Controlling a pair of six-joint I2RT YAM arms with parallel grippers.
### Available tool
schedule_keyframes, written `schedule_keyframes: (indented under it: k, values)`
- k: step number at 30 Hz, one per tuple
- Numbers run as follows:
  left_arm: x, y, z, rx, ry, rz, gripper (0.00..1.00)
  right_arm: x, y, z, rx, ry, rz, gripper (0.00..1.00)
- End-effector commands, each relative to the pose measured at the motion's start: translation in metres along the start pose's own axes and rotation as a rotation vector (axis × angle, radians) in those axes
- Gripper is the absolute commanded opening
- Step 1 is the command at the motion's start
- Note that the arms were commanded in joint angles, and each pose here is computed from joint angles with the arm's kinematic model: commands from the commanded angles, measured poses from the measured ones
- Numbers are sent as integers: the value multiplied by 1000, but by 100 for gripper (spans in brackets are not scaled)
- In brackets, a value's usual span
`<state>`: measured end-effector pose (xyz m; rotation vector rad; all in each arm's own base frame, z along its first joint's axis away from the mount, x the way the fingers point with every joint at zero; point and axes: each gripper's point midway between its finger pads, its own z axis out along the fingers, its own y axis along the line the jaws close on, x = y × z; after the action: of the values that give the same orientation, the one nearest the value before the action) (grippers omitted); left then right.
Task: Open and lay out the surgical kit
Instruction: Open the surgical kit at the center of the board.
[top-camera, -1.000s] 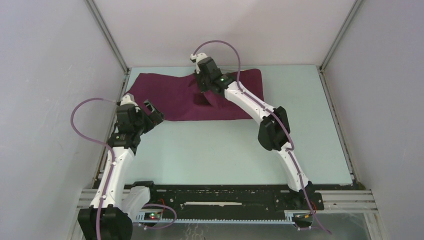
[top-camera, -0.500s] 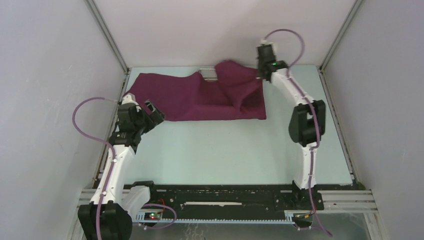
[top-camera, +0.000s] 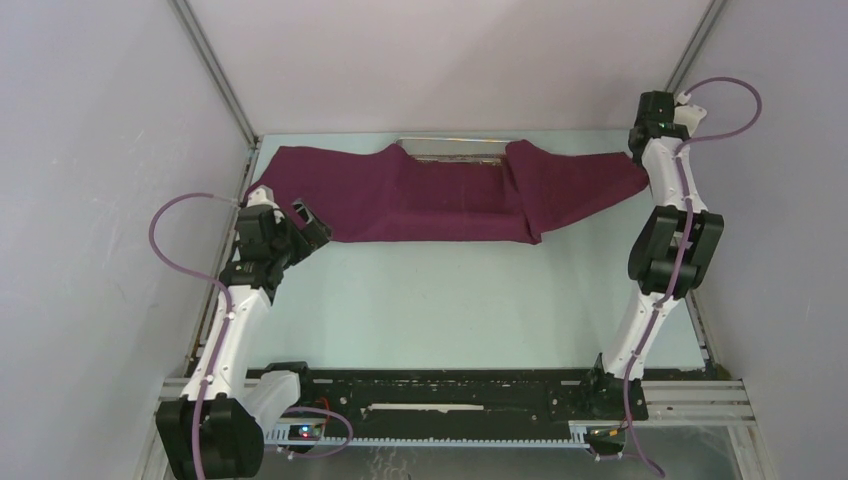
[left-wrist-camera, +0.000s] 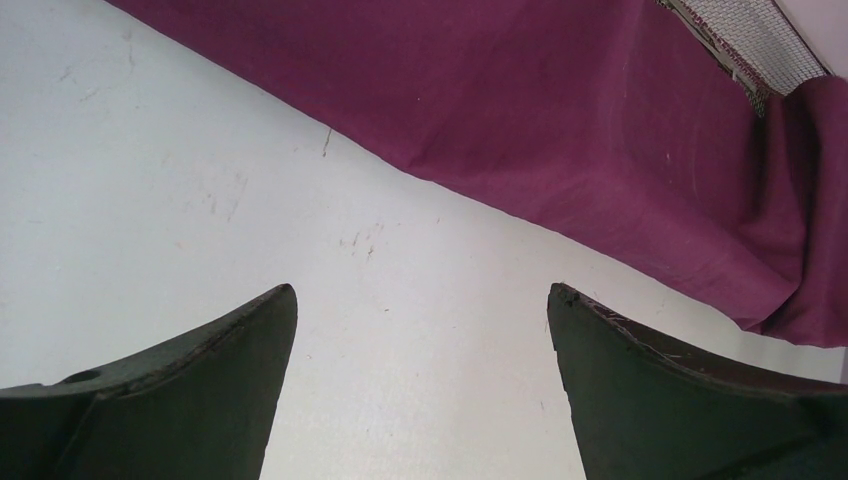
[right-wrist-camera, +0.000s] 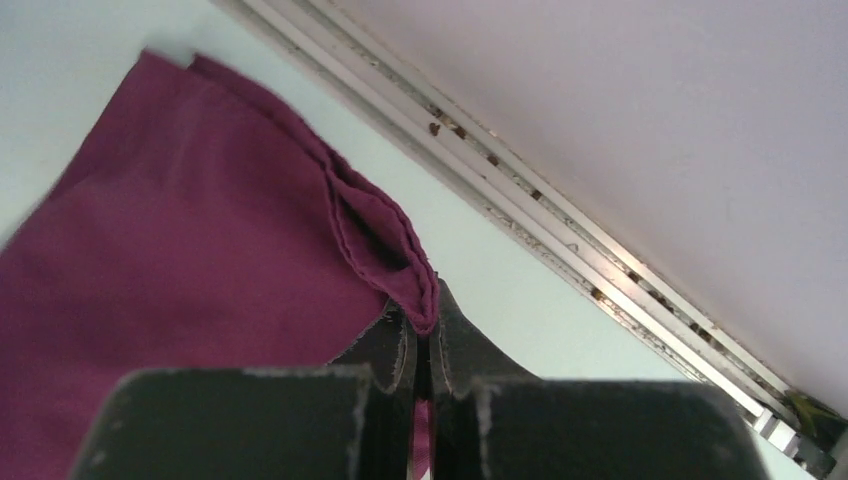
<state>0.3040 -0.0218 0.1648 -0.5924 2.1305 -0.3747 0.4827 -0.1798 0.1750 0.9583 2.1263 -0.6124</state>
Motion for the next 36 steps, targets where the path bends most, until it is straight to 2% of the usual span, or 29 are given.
schedule_keyframes:
  k: [1, 10, 18, 22, 25, 27, 32, 36]
  values:
    - [4, -3, 2, 27, 0, 26, 100, -20, -22, -9, 71, -51, 80, 0]
    - [6, -4, 4, 36, 15, 22, 100, -27, -66, 14, 173, -34, 137, 0]
    - [7, -5, 4, 41, 19, 22, 100, -37, -77, 29, 180, -26, 180, 0]
    - [7, -5, 4, 41, 19, 21, 100, -35, -71, 30, 150, -8, 179, 27]
    - [8, -6, 4, 44, 21, 19, 100, -34, -67, 27, 131, 2, 171, 57]
    - [7, -6, 4, 46, 20, 19, 100, -37, -66, 20, 114, 3, 168, 72]
    - [6, -9, 4, 56, 17, 13, 100, -47, -46, -8, 9, -12, 149, 82]
    - [3, -13, 6, 71, 21, 0, 100, -43, -12, -31, -124, 4, 107, 84]
